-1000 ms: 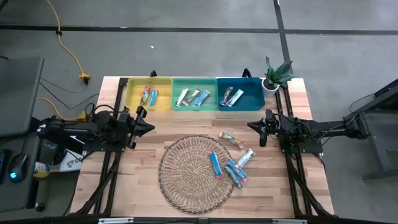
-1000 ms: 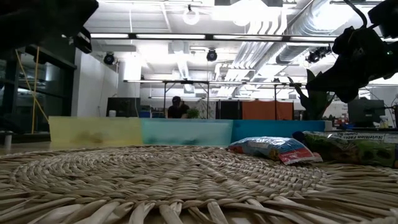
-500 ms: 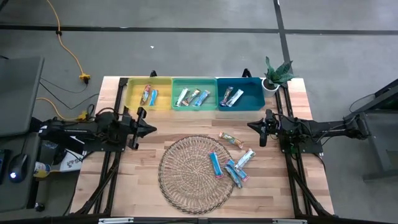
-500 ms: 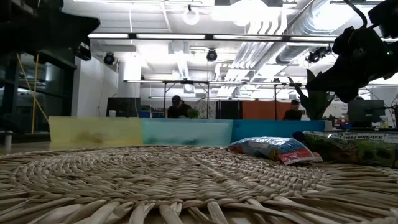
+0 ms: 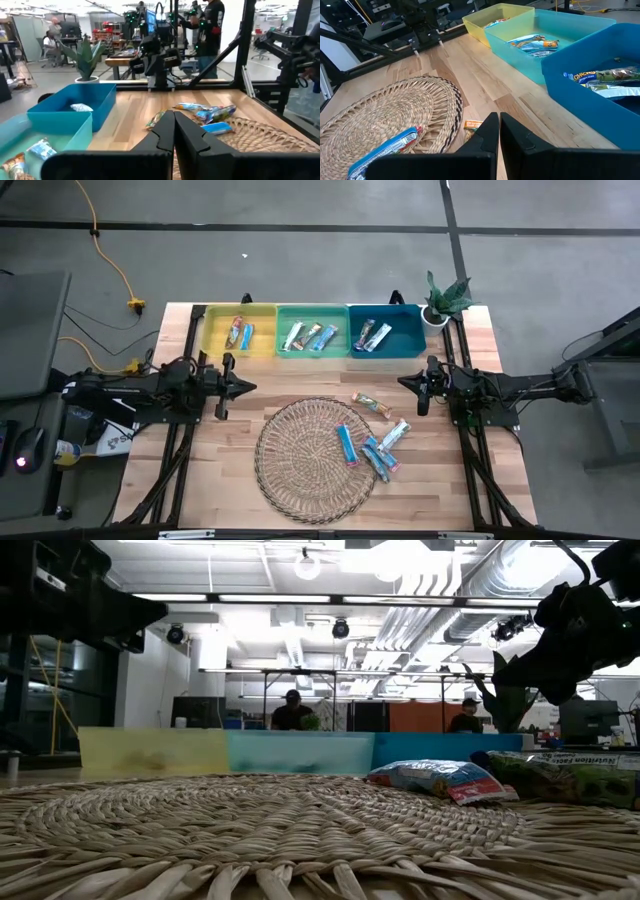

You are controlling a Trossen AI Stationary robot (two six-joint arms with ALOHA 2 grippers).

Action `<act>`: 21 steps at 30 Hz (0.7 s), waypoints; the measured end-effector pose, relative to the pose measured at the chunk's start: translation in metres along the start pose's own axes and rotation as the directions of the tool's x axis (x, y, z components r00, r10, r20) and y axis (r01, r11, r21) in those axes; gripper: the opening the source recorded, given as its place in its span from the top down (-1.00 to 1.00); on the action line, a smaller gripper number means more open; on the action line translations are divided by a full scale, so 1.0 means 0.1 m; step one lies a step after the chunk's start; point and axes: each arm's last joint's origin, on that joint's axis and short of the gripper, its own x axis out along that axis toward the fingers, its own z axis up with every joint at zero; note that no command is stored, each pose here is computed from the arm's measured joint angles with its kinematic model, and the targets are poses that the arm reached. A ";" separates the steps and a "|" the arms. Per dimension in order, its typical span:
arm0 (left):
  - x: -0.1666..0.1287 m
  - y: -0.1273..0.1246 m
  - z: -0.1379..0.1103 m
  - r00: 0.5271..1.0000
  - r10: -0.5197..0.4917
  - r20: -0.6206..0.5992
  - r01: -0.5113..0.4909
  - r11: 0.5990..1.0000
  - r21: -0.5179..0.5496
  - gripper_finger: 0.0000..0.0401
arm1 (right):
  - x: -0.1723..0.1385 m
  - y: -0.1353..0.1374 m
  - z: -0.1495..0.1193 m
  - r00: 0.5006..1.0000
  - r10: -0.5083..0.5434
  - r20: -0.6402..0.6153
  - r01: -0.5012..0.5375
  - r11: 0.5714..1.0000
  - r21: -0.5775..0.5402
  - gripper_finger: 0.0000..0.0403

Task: Pick and place Granola Bars by type
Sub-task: Put the yellow granola bar into the green bin

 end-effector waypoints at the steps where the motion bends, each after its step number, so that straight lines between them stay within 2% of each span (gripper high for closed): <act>1: 0.00 0.00 0.00 1.000 0.001 0.000 -0.001 1.000 0.000 1.00 | 0.00 0.00 0.00 1.000 0.000 0.000 0.000 1.000 0.000 1.00; 7: 0.00 0.01 -0.03 0.999 0.037 -0.026 -0.037 0.999 0.001 1.00 | 0.00 0.00 0.00 1.000 0.000 0.000 0.000 1.000 0.000 1.00; 12: -0.01 0.04 -0.08 0.988 0.131 -0.087 -0.130 0.991 0.010 1.00 | 0.00 0.00 0.00 1.000 0.003 0.005 -0.003 0.997 0.077 1.00; 14: -0.01 0.05 -0.10 0.981 0.163 -0.104 -0.162 0.987 0.015 1.00 | 0.00 0.01 0.01 1.000 0.007 0.014 -0.008 0.997 0.075 1.00; 17: -0.01 0.05 -0.11 0.979 0.173 -0.112 -0.175 0.985 -0.007 1.00 | 0.00 0.03 0.04 0.998 0.049 0.035 -0.048 0.999 -0.014 1.00; 21: -0.01 0.05 -0.12 0.977 0.172 -0.125 -0.175 0.985 -0.007 1.00 | -0.02 0.10 0.13 0.977 0.202 0.061 -0.188 0.965 -0.184 1.00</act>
